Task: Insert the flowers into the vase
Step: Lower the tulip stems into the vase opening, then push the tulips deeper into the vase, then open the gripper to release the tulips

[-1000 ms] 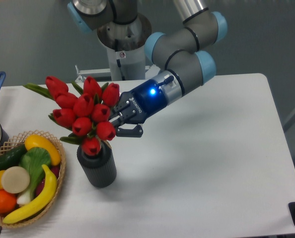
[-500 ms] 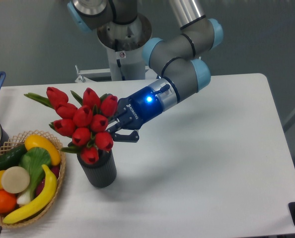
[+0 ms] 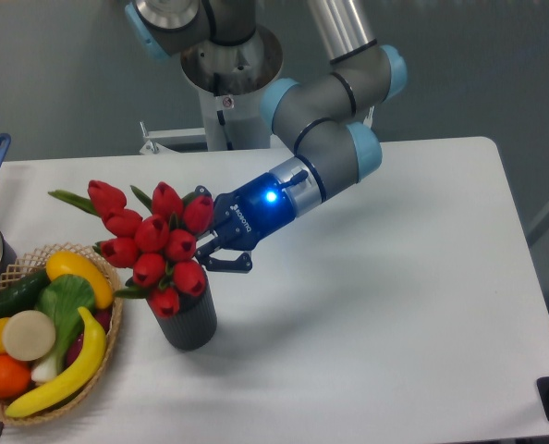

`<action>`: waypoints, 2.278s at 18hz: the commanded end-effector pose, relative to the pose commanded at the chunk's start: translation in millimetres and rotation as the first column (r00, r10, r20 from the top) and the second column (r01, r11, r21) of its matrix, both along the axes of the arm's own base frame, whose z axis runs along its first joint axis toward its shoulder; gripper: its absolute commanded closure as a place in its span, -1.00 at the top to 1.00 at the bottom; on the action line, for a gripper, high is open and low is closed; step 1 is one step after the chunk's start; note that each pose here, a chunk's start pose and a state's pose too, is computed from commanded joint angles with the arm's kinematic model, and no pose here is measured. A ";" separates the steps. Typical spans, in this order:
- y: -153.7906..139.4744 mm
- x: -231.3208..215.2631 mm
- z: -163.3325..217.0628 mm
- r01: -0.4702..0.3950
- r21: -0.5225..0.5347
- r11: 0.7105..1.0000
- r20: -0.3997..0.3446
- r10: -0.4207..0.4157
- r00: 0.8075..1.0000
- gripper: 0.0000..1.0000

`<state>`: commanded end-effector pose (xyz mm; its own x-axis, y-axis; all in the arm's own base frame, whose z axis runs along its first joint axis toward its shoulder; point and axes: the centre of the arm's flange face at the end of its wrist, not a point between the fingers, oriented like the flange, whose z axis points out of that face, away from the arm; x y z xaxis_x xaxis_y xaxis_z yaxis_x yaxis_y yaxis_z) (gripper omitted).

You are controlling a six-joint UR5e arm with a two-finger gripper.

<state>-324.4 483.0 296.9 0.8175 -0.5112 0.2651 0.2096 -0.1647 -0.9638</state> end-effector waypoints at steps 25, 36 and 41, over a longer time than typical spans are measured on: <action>1.9 16.8 -43.9 0.023 -0.090 0.996 -0.024 -0.025 0.999 -0.60; -2.6 10.4 -41.5 0.011 -0.064 0.998 -0.064 -0.015 0.998 0.16; -4.6 7.6 -40.6 0.005 -0.061 0.998 -0.067 -0.009 0.998 0.38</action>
